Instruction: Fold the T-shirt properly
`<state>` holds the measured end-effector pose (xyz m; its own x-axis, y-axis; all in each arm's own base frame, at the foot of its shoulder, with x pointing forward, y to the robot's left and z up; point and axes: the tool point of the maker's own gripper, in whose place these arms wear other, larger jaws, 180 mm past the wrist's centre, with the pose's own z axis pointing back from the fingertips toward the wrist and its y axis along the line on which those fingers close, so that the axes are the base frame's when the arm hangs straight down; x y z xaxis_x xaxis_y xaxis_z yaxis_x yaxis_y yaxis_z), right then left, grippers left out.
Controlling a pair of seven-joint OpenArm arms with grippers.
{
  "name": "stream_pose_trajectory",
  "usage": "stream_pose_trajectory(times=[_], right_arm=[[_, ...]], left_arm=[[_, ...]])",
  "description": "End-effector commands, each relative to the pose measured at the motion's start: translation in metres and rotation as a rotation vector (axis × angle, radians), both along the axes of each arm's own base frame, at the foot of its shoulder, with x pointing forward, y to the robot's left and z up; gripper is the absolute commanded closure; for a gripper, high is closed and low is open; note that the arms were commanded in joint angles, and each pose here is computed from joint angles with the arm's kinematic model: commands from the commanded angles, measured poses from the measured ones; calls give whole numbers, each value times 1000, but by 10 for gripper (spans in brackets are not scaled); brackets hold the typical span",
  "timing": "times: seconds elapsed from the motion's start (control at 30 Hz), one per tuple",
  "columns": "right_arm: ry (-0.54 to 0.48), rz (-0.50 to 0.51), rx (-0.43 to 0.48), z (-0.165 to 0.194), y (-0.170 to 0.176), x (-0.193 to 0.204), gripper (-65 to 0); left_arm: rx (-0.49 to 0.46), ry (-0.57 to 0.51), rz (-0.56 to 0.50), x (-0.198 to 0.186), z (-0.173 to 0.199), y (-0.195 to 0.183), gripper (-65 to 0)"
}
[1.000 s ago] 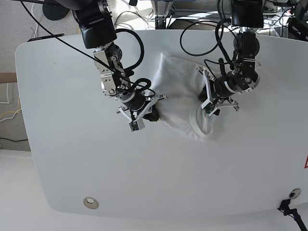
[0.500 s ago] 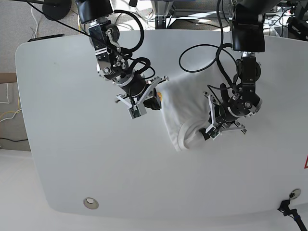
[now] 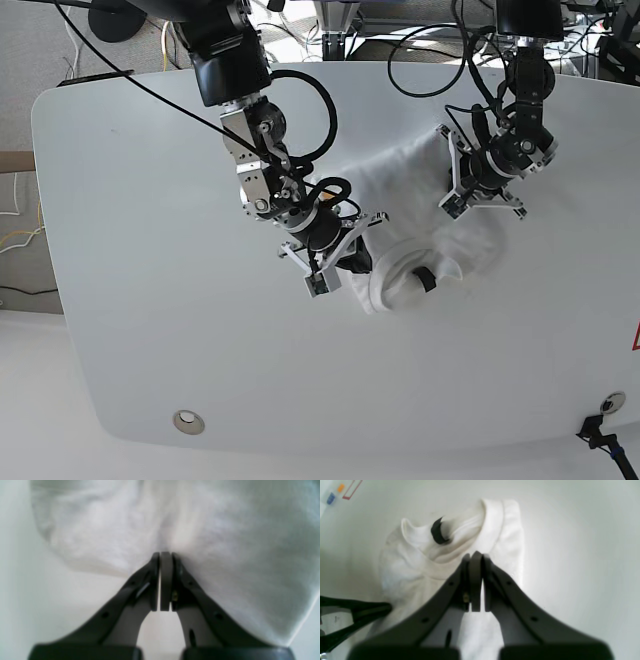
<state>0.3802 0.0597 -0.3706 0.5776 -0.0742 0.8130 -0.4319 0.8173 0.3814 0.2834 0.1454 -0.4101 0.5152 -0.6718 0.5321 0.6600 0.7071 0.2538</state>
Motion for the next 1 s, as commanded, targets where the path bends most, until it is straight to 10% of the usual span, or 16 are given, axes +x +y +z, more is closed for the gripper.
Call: stream_pose_trajectory(times=[0.0,0.27,0.63,0.97], right_arm=[[-22,-22,19,1,-1,9,0],[35,-45,-30,-37,-30,-24,0],[-111,-51,-48,10,-52,-23,0],[-175,-133,-266,23,-149,-68,0]], left_arm=[[-24,-24,0,9,3,-2,0],[-60,-10,26,44,-7,3,0],[-62,-139,95,52,33,23,0],[-342,-411,84,18,67,6,0]])
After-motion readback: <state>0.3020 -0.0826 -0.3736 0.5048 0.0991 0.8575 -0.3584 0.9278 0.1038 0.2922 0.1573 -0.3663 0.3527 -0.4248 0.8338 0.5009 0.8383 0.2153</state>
